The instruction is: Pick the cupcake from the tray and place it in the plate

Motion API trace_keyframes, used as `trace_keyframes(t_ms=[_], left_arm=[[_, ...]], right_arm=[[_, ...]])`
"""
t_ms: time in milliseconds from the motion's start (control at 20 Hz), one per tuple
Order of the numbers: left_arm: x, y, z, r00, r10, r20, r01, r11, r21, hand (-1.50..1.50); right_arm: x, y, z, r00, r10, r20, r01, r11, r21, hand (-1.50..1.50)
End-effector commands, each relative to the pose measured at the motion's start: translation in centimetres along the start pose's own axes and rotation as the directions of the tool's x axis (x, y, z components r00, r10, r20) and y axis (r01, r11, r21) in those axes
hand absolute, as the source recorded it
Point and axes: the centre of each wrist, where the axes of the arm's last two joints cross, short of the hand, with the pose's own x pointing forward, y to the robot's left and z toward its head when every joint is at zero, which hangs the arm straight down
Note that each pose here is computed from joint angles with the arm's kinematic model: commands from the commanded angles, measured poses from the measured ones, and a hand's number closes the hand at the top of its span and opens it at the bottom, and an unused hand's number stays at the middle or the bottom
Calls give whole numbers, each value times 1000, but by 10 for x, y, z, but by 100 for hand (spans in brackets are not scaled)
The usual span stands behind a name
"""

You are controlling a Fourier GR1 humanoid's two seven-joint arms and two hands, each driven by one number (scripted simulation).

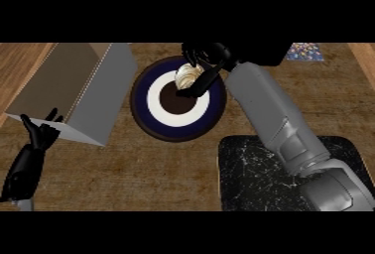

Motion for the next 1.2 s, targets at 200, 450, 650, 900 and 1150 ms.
trace_keyframes(t_ms=[200,450,650,900,1150], left_arm=[[8,-3,-13,1000,5,-7,-5,997,-80,0],[4,-13,-6,1000,11,6,-10,996,-92,0],[3,-11,-12,1000,25,-8,-25,998,-56,0],[-3,-16,-16,1000,1,-31,-2,999,-35,0],[-1,-31,3,999,13,-34,-14,999,-35,0]], right_arm=[[-9,33,3,968,-168,-188,171,985,1,150],[2,27,-7,962,-147,-230,151,989,1,-150],[-23,43,17,951,-276,-143,256,956,-141,-150],[-11,27,5,882,-462,-92,417,857,-302,-150],[-45,-7,39,820,-564,-101,476,769,-426,-150]])
